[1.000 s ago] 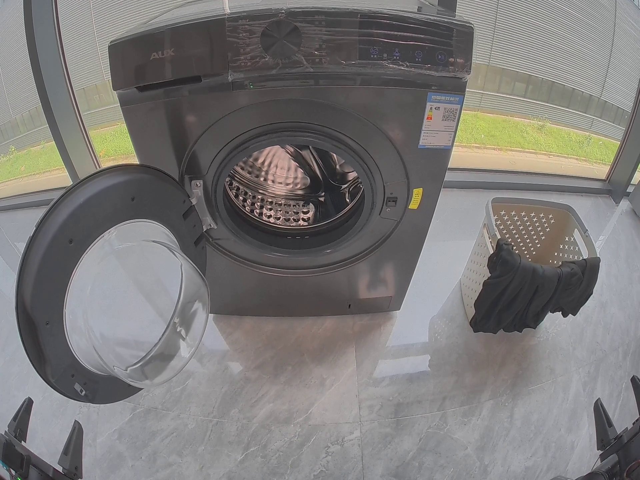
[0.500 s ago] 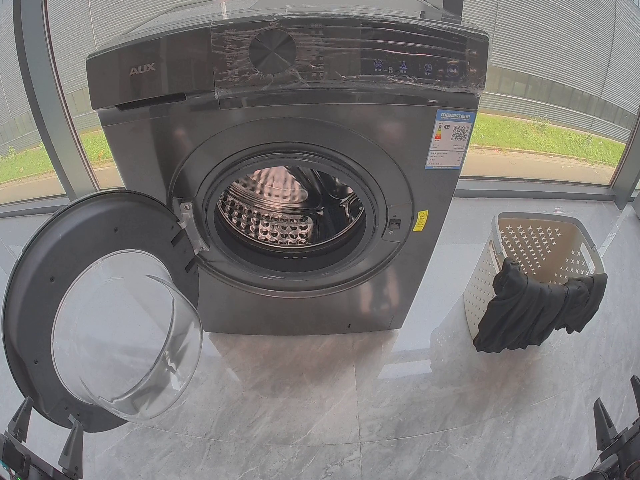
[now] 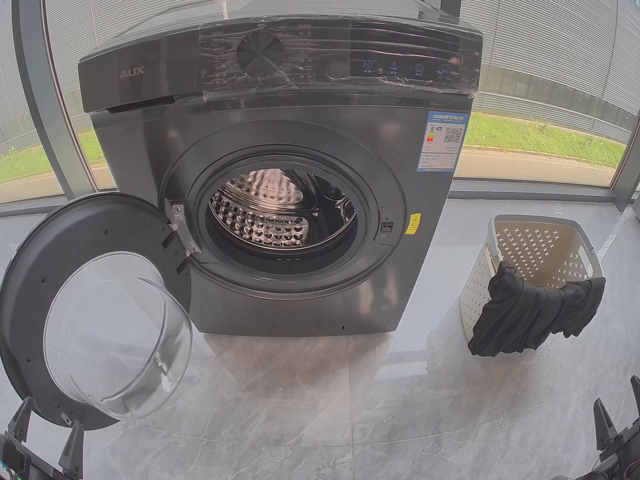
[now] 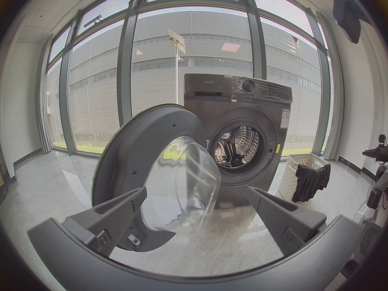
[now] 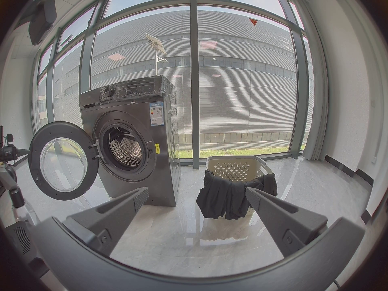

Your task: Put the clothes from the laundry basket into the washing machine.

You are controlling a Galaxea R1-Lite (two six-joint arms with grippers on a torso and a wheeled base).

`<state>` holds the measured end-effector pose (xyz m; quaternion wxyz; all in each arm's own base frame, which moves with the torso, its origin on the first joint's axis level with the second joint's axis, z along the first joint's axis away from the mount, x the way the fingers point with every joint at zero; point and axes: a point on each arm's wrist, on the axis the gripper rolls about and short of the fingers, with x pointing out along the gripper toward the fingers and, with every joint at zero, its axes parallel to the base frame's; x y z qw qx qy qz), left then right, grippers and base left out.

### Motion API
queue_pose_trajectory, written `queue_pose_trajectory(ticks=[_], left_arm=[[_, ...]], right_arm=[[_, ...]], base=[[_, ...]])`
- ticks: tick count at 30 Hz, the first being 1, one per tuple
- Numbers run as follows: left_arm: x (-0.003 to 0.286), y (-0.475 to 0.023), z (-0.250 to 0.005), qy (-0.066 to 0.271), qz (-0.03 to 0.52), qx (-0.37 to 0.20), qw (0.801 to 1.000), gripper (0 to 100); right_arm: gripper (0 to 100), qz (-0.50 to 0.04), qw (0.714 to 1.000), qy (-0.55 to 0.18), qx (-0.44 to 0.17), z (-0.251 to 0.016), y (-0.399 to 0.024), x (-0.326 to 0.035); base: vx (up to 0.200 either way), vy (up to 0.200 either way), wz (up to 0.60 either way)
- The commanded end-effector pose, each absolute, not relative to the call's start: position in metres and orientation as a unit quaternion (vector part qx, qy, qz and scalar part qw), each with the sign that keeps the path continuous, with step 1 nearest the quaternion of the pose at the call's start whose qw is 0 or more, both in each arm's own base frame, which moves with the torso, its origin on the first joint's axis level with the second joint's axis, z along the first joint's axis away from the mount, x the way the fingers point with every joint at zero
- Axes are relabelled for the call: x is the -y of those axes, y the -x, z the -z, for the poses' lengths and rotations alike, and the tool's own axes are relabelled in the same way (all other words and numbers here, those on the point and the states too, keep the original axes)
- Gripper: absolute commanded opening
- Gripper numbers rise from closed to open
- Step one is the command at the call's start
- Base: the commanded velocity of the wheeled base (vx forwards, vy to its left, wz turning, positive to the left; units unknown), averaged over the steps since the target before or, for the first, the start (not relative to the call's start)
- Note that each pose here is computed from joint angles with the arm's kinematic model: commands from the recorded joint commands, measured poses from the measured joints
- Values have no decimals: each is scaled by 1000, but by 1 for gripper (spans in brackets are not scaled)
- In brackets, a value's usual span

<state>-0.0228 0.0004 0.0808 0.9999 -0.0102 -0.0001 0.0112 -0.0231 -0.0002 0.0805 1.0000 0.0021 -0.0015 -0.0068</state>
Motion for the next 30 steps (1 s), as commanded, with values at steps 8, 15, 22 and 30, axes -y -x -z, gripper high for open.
queue_pose_trajectory(ticks=[8,15,22,30], left_arm=[[0,23,-76,8,-12,1,1000,100],[0,23,-76,10,-13,1,1000,100],[0,23,-76,10,-13,1,1000,100],[0,23,-76,10,-13,1,1000,100]], right_arm=[[100,7,1000,-2,0,-76,23,0],[100,7,1000,-2,0,-76,23,0],[100,7,1000,-2,0,-76,23,0],[100,7,1000,-2,0,-76,23,0]], base=[[0,-200,0],[0,-200,0],[0,-200,0],[0,-200,0]])
